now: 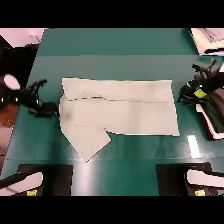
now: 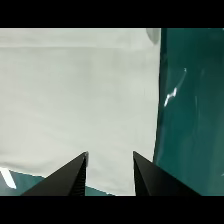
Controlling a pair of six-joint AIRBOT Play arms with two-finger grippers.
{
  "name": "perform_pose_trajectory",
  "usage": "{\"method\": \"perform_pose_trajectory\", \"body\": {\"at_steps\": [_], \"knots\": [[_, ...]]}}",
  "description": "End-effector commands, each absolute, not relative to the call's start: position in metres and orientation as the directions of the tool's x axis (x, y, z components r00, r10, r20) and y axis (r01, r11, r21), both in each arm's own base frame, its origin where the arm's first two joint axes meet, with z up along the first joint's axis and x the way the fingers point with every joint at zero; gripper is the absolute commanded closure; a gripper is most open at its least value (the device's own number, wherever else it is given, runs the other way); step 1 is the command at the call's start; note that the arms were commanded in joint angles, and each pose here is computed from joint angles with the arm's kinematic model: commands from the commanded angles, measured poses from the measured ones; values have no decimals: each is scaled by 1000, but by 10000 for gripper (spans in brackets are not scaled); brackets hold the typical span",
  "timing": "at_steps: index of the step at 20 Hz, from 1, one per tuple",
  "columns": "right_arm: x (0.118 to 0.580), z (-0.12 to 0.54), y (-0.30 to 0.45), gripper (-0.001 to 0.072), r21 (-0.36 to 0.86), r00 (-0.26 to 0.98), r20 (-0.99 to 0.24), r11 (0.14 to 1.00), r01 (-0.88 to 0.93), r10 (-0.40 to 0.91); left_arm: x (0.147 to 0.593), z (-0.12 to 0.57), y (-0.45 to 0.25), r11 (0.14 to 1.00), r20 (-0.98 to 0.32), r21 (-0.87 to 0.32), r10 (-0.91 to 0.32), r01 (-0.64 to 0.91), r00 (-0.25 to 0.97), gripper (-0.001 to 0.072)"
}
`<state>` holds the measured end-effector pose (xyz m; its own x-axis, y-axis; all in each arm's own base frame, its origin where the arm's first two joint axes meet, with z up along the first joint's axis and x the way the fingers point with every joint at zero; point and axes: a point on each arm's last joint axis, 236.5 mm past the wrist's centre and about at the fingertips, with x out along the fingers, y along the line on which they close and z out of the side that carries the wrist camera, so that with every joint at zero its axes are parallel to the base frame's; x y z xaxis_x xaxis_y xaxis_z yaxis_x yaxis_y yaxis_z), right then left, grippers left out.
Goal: Fold the shirts.
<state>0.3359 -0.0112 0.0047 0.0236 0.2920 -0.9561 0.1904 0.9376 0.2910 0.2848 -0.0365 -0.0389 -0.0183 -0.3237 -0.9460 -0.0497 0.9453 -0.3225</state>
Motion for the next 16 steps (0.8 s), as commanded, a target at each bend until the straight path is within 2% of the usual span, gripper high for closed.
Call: {"method": "perform_pose_trajectory", "body": {"at_steps": [1,4,12,16], "knots": [[324,7,-14,361,339,105,-941,910,239,322,229,-60,-58,911,-922,-382,-387,-153,-3,163],[321,10,-15,361,338,123,-941,910,241,317,211,-68,-75,878,-894,-437,-448,-193,-10,163],[321,13,-14,361,338,131,-940,911,237,315,223,-78,-84,843,-875,-482,-479,-239,73,164],[321,13,-15,361,337,131,-940,911,237,314,217,-85,-88,835,-867,-495,-494,-242,67,165]]}}
